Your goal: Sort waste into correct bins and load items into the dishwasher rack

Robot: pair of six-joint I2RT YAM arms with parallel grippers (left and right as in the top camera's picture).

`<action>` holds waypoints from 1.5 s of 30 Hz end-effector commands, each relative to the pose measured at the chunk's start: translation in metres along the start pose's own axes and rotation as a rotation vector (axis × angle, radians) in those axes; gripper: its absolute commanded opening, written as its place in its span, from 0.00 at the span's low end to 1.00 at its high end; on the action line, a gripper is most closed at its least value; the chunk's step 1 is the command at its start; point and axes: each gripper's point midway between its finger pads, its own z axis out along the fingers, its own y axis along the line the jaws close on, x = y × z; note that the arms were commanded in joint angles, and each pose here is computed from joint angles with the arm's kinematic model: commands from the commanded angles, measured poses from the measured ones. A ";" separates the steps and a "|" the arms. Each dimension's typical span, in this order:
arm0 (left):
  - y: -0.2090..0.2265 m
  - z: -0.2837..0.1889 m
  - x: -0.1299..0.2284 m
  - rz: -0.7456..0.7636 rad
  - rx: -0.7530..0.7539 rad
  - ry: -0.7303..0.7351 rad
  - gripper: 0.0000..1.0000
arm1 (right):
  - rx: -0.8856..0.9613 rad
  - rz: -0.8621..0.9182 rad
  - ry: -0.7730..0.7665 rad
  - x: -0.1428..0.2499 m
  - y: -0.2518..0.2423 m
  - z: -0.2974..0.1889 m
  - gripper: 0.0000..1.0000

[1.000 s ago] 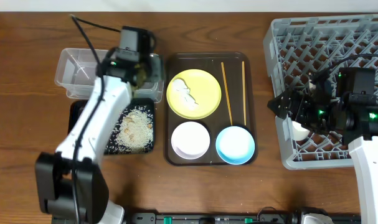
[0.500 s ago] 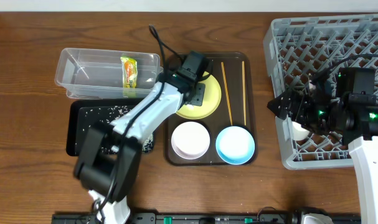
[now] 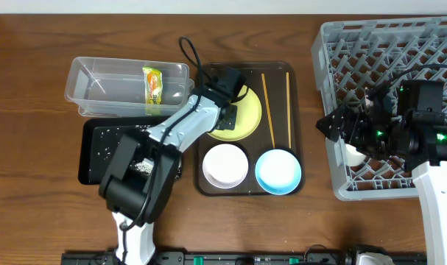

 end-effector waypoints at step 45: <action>0.107 -0.312 0.012 -0.142 0.227 -0.528 0.85 | 0.286 -0.023 -0.135 -0.026 -0.043 -0.010 0.99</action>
